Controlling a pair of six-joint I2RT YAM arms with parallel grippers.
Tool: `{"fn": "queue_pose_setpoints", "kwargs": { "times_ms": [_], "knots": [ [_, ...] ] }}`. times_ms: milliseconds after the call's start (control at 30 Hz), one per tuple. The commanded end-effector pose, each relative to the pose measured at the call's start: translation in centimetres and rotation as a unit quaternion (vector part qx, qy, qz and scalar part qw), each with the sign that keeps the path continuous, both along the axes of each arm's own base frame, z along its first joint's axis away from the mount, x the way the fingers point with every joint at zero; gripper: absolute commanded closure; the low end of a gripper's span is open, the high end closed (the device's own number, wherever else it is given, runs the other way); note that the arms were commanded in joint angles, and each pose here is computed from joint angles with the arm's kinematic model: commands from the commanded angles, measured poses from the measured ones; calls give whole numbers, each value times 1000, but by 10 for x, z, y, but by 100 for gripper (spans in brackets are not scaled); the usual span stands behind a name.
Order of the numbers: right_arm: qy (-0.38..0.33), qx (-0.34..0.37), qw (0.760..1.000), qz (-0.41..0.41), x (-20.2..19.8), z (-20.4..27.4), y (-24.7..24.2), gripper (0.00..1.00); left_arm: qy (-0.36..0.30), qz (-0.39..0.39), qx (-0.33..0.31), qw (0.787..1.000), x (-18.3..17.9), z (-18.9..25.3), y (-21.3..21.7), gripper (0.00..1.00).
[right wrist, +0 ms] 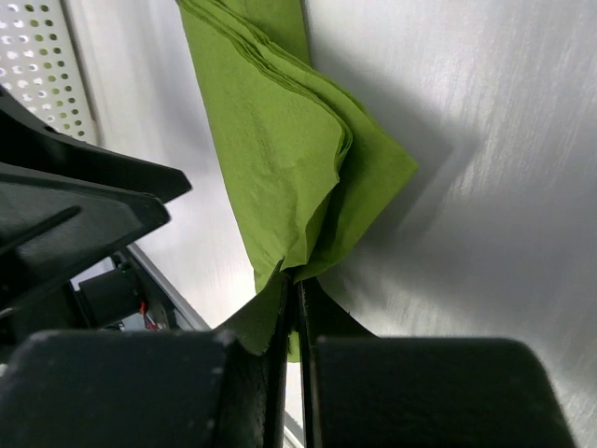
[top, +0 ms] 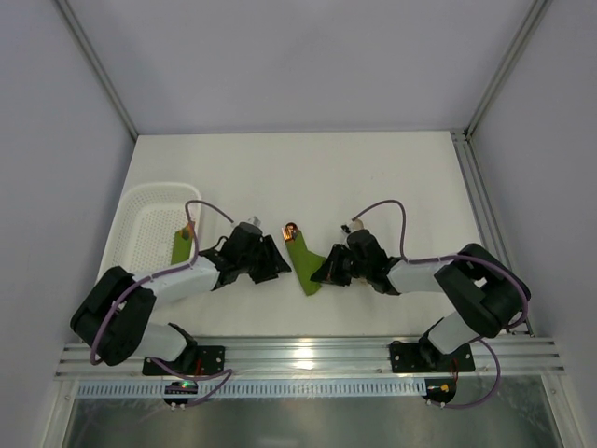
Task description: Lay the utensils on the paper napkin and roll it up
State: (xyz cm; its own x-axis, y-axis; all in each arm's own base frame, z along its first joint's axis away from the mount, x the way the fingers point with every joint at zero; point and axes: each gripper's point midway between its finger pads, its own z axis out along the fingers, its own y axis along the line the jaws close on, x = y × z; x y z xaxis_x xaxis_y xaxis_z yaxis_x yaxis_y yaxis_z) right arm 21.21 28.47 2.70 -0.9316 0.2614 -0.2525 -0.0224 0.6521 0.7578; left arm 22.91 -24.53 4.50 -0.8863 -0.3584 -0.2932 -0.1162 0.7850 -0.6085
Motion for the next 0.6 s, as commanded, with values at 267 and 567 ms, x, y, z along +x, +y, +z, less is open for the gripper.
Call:
{"fn": "queue_pose_setpoints", "kwargs": {
  "times_ms": [267,567],
  "knots": [
    [-14,65,998,-17,6,41,12,97,-26,36,-104,994,10,23,-19,36],
    [-14,74,997,-18,7,43,14,96,18,57,-133,989,14,4,-32,33]
  ]
}}
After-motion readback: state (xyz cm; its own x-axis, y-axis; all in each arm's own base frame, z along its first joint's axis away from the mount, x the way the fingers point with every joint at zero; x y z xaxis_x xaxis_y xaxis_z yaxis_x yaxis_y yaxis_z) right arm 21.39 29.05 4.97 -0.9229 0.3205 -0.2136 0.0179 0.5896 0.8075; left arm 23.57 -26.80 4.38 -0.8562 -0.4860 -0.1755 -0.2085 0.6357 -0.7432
